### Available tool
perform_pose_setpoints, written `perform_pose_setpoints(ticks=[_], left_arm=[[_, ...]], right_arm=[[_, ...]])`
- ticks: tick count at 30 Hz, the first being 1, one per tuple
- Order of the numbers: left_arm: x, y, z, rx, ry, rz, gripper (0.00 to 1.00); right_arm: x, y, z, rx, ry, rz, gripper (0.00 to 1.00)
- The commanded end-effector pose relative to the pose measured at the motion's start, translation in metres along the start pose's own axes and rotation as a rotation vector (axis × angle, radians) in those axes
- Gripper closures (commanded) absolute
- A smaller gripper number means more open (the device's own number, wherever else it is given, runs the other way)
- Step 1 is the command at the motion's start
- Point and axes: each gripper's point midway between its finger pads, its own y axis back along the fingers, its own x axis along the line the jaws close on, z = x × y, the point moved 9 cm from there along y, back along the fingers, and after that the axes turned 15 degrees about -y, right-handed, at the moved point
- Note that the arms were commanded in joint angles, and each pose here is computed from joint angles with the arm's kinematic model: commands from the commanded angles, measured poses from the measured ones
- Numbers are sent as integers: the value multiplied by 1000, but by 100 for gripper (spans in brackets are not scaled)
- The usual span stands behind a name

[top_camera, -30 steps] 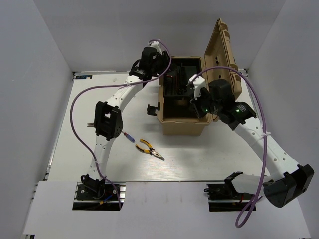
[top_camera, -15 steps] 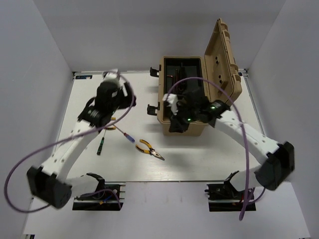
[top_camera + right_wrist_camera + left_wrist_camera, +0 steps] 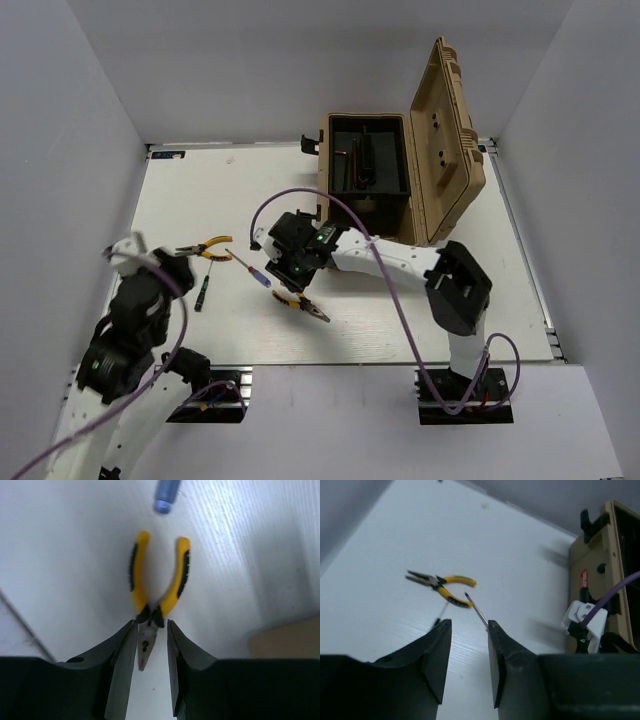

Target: Sort the tools into containers

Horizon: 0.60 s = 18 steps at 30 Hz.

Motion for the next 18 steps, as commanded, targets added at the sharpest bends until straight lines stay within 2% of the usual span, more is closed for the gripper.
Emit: perform_pose_setpoints(ticks=[1,2,5,6,7,11,18], left_arm=[[24,15,-14,-52,-10,95,60],[26,17,-16,-74,-13,91,65],[26,21,-16,-125,-4,38,61],[26,21,-16,-125,-4,38,55],[27,23,-15,-134,3,36,39],[26,23,-15,-148,-9,13,22],[26,21,-16,-148,-19,14,21]], right_arm=[[-11,-13,16,-57,-50,-152,63],[-14,-22,15,-37,-55,-167,62],[-16,-36,17,-11,-63,-175,62],[-16,-38,19,-13,-67,-178,62],[-17,-43,19,-5,-74,-179,61],[-17,-59,18,31,-83,-177,59],[-23,-73,8,81,-93,-182,59]])
